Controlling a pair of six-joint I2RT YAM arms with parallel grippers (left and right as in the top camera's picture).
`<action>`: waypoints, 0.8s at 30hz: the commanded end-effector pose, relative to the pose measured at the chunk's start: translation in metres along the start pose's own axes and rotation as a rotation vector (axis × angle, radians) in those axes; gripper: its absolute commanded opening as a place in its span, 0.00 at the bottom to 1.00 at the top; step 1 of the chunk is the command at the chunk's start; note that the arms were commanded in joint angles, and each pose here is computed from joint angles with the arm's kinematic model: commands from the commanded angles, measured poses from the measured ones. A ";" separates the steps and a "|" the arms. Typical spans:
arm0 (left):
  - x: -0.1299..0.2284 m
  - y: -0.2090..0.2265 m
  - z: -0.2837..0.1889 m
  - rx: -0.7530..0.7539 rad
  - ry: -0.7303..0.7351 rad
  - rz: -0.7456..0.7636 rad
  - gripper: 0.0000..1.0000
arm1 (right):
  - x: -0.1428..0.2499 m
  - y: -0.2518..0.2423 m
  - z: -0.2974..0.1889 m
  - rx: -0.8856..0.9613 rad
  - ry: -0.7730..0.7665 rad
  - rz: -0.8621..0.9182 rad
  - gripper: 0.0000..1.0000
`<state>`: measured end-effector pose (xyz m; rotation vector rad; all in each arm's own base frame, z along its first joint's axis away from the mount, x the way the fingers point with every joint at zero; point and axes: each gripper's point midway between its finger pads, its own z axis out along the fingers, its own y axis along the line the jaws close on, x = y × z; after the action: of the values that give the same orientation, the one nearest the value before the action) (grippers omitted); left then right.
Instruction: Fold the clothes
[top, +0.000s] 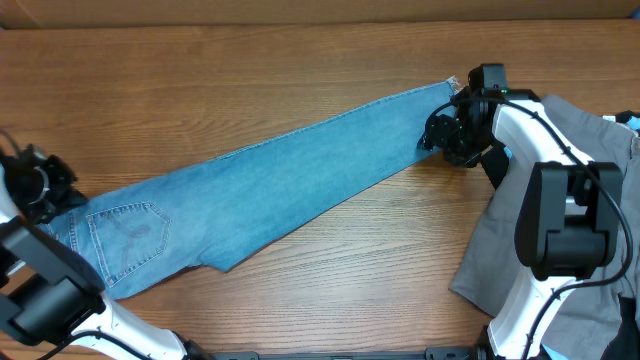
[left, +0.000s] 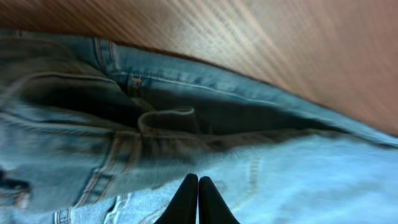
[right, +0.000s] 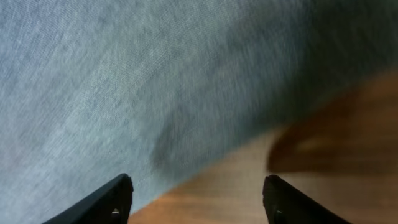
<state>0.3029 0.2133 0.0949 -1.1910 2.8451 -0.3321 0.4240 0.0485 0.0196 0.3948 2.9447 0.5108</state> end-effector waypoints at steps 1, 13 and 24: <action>0.009 0.027 0.012 -0.207 0.009 -0.062 0.07 | -0.004 0.004 0.005 -0.049 -0.005 -0.065 0.68; 0.051 0.096 0.062 -0.425 0.057 -0.335 0.10 | 0.019 -0.023 0.046 0.031 0.005 -0.003 0.67; 0.040 0.092 0.071 -0.377 0.014 -0.316 0.13 | -0.005 -0.038 0.042 0.078 -0.088 0.073 0.06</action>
<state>0.2180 0.2325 0.0095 -1.7157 2.8277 0.2056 0.4425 0.0498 0.0006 0.3773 2.8052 0.5435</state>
